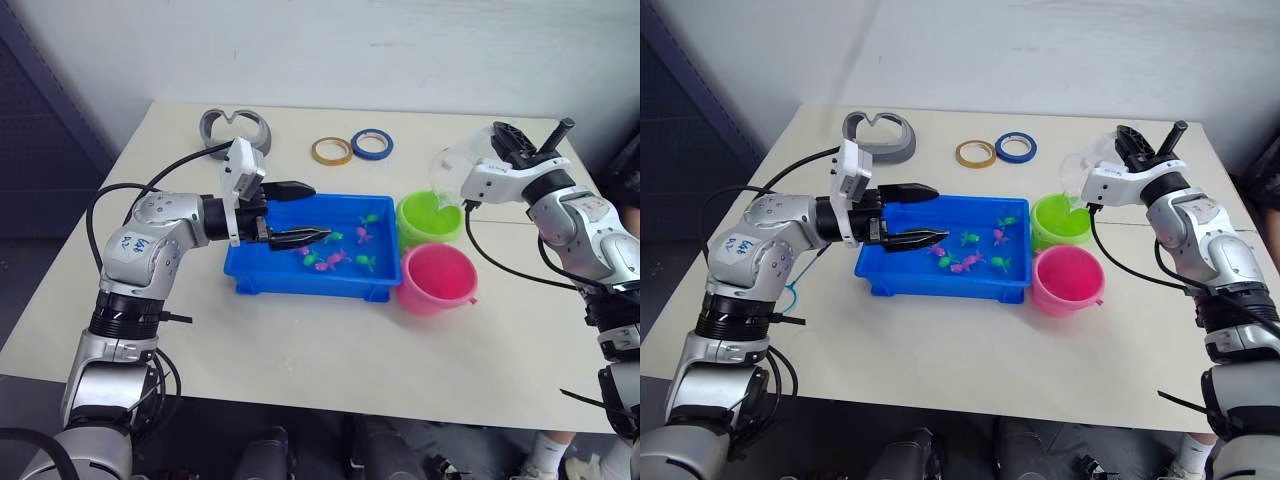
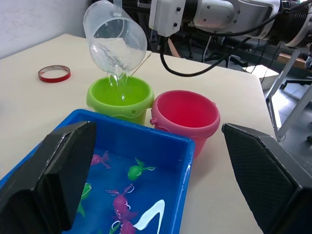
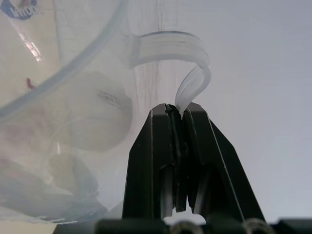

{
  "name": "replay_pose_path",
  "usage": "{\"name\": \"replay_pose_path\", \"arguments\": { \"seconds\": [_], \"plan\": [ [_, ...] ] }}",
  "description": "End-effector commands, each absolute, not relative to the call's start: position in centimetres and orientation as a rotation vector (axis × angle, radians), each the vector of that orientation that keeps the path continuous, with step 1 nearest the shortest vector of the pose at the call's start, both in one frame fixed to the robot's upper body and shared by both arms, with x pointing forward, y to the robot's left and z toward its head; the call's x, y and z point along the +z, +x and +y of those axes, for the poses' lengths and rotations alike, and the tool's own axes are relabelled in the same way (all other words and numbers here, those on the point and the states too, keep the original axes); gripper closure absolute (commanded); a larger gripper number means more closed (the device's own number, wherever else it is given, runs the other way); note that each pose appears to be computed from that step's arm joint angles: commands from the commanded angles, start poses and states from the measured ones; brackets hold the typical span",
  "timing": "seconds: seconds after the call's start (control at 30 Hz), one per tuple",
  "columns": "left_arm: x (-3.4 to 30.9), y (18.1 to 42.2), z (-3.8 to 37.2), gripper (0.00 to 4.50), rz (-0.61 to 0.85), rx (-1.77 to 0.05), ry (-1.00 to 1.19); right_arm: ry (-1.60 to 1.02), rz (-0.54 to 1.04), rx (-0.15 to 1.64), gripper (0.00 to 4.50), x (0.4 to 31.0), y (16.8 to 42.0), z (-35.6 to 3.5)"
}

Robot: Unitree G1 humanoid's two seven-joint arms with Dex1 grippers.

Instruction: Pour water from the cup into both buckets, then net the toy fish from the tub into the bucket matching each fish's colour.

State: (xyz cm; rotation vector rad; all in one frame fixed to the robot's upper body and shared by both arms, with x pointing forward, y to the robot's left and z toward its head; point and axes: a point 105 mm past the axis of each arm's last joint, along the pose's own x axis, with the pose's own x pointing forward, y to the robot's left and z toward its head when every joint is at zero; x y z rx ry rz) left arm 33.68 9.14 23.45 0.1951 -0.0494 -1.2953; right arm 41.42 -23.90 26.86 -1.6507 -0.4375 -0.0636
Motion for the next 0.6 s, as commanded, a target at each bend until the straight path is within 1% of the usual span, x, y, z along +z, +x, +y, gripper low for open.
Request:
{"name": "replay_pose_path", "arguments": {
  "seconds": [0.03,0.3,0.5,0.6],
  "plan": [
    [24.7,33.3,9.2,0.0,-0.113,-1.302,0.214,-1.727,-0.566,-0.127,4.47,29.8,40.5,-23.2],
    [24.9,33.2,9.1,0.0,-0.117,-1.307,0.216,-1.792,-0.647,-0.14,4.47,30.6,40.1,-22.2],
    [24.8,33.0,8.9,0.0,-0.112,-1.317,0.218,-1.774,-0.628,-0.143,4.47,30.3,39.9,-22.7],
    [24.8,32.9,8.7,0.0,-0.109,-1.329,0.224,-1.666,-0.576,-0.161,4.47,29.7,39.9,-24.0]
  ]
}}
